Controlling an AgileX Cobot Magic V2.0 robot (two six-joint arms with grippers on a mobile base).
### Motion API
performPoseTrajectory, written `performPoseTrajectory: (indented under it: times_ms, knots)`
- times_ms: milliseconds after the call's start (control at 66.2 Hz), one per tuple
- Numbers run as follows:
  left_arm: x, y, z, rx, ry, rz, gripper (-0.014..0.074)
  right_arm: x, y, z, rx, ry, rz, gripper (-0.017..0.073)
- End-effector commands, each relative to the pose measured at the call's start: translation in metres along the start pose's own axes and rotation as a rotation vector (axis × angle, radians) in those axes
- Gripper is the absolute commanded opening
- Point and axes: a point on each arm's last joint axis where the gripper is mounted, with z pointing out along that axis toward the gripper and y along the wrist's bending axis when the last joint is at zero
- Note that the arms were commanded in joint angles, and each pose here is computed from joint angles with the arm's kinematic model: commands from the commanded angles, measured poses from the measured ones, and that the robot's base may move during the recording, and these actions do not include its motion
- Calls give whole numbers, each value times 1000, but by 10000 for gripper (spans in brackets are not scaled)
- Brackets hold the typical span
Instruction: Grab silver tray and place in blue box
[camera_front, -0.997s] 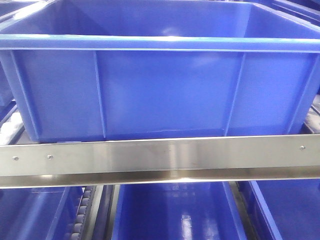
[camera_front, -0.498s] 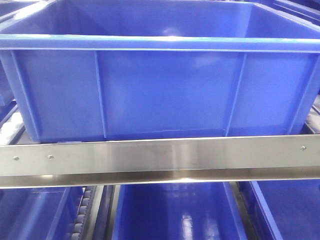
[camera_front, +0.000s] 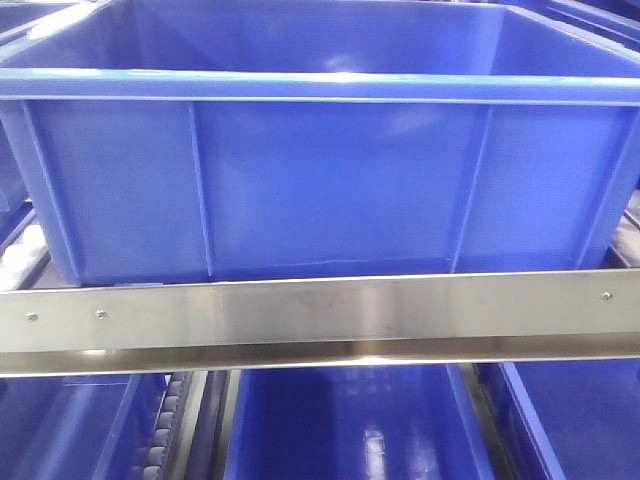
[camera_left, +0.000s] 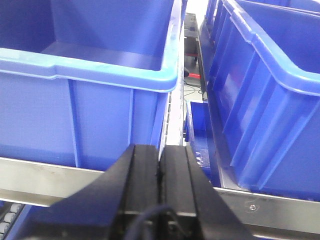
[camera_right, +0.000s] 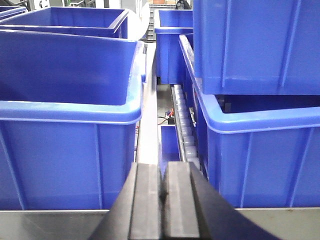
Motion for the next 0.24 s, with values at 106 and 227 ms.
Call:
performPoseTrajectory:
  times_ms: [106, 227]
  knots:
    - [-10, -1, -2, 5, -106, -7, -105, -9, 1, -2, -4, -115, -5, 53]
    - [-10, -1, -2, 5, -106, -7, -105, -9, 1, -2, -4, -115, -5, 53]
